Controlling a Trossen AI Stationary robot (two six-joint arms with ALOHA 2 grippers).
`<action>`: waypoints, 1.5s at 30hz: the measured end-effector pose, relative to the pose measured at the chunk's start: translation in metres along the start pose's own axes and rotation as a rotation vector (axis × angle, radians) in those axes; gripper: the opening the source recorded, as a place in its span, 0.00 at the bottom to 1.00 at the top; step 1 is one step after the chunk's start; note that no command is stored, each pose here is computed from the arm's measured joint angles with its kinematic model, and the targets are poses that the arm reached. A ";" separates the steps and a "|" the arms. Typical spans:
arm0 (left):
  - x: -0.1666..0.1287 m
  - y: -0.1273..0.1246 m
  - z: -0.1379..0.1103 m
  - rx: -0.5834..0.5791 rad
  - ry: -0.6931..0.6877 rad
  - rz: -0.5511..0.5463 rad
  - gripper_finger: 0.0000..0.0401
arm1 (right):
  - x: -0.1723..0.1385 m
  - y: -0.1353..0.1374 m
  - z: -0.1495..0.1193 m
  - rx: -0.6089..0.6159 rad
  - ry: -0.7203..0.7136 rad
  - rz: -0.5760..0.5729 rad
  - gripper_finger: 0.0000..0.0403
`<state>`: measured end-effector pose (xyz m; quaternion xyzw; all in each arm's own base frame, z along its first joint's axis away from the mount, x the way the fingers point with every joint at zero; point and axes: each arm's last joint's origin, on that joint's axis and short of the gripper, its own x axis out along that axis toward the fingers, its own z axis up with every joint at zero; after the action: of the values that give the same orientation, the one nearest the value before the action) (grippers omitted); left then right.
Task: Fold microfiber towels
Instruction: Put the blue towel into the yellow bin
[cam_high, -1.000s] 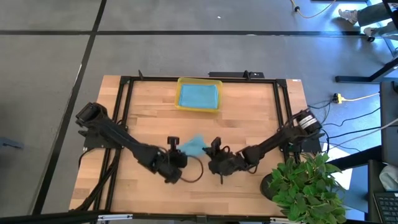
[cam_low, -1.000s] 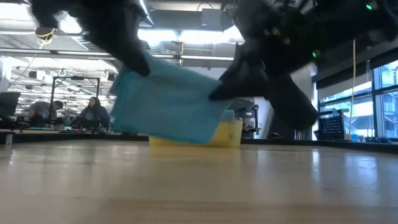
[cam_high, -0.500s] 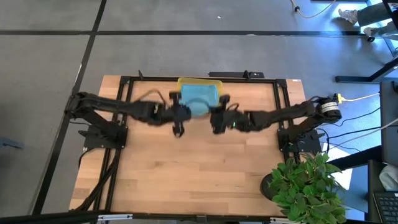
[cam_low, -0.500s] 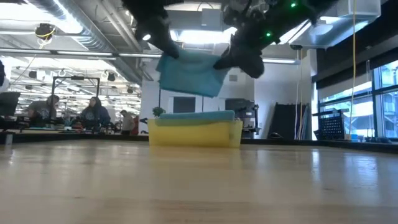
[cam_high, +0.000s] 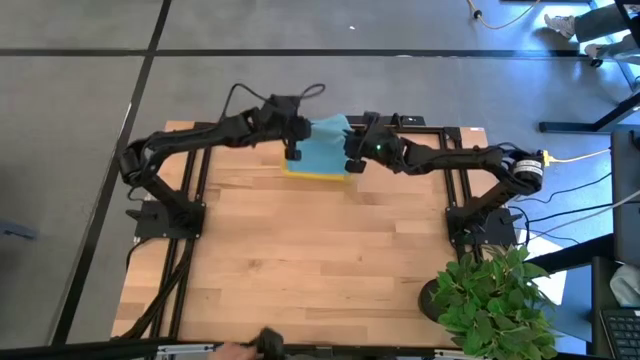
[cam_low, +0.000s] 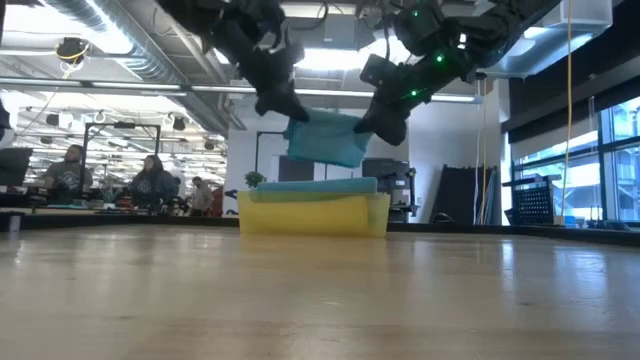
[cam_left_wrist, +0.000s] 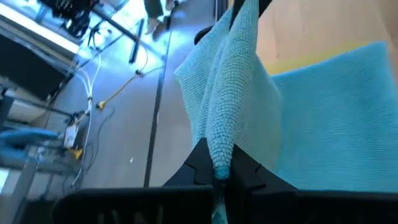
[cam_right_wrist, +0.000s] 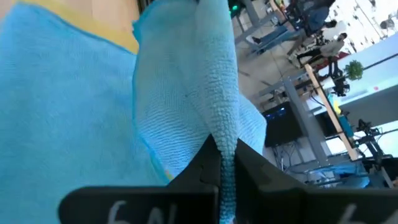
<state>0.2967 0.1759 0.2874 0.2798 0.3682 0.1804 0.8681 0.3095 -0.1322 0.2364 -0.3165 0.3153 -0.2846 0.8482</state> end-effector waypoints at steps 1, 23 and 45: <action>0.005 0.004 -0.005 0.010 -0.008 -0.008 0.00 | 0.002 -0.003 -0.003 -0.005 -0.003 0.002 0.03; 0.046 0.042 -0.066 0.098 -0.018 -0.023 0.00 | 0.075 -0.018 -0.031 -0.050 -0.013 0.084 0.03; 0.061 -0.010 -0.057 0.150 0.077 -0.281 0.00 | 0.057 0.027 -0.020 -0.175 0.114 0.342 0.03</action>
<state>0.2965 0.2203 0.2162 0.2827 0.4490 0.0398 0.8467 0.3390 -0.1608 0.1846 -0.3142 0.4353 -0.1252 0.8343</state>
